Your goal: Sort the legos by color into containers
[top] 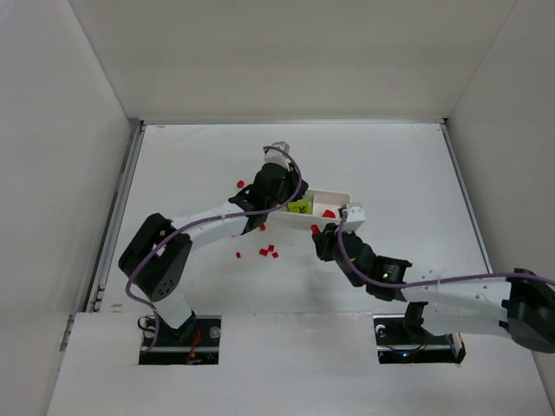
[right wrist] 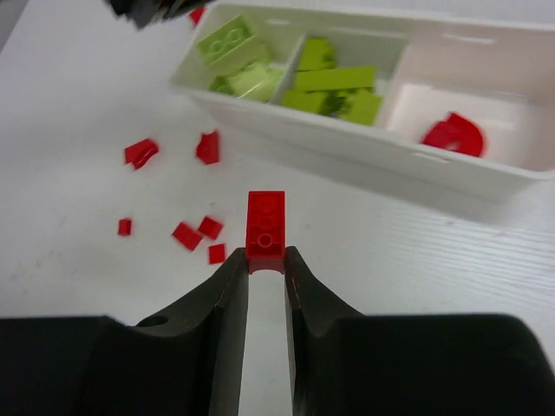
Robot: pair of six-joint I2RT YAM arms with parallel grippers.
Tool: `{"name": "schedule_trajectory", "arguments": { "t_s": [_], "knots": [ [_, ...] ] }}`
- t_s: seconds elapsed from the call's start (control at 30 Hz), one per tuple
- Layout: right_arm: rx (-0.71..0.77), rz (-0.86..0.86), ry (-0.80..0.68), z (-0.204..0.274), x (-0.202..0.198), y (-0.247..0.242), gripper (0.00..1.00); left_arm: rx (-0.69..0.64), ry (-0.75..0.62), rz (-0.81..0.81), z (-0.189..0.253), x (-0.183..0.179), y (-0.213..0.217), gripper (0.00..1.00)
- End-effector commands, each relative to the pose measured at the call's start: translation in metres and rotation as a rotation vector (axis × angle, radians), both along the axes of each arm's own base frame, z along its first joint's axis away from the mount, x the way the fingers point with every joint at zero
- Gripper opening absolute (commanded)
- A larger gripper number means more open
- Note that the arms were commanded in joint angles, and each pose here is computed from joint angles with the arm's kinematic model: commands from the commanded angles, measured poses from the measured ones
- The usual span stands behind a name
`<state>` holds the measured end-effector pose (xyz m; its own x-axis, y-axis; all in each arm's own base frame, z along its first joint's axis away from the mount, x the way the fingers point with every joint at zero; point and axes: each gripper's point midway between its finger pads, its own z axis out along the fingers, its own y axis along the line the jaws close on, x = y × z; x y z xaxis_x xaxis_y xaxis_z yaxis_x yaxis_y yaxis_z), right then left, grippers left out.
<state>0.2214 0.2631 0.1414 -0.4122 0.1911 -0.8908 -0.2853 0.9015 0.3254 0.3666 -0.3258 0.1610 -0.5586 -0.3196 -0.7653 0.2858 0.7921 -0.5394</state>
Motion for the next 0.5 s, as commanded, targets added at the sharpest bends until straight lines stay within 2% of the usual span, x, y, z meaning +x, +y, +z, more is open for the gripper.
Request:
{"name": "schedule_trajectory", "arguments": {
  "t_s": [0.0,0.13,0.3,0.37,0.47],
  "knots": [
    [0.003,-0.111,0.016,-0.001,0.011,-0.041,0.22,-0.078,-0.043,-0.078,0.028,0.001,-0.036,0.12],
    [0.04,-0.237,0.021,0.006,0.028,-0.082,0.22,-0.073,-0.019,-0.113,0.016,0.004,-0.059,0.12],
    [0.063,-0.281,0.026,0.011,0.047,-0.096,0.23,-0.054,-0.001,-0.144,0.002,0.003,-0.083,0.14],
    [0.064,-0.295,0.023,0.013,0.055,-0.097,0.23,-0.033,0.012,-0.143,-0.006,0.004,-0.086,0.17],
    [0.054,-0.297,0.011,0.017,0.069,-0.095,0.23,-0.018,0.019,-0.124,-0.012,0.006,-0.083,0.26]
  ]
}}
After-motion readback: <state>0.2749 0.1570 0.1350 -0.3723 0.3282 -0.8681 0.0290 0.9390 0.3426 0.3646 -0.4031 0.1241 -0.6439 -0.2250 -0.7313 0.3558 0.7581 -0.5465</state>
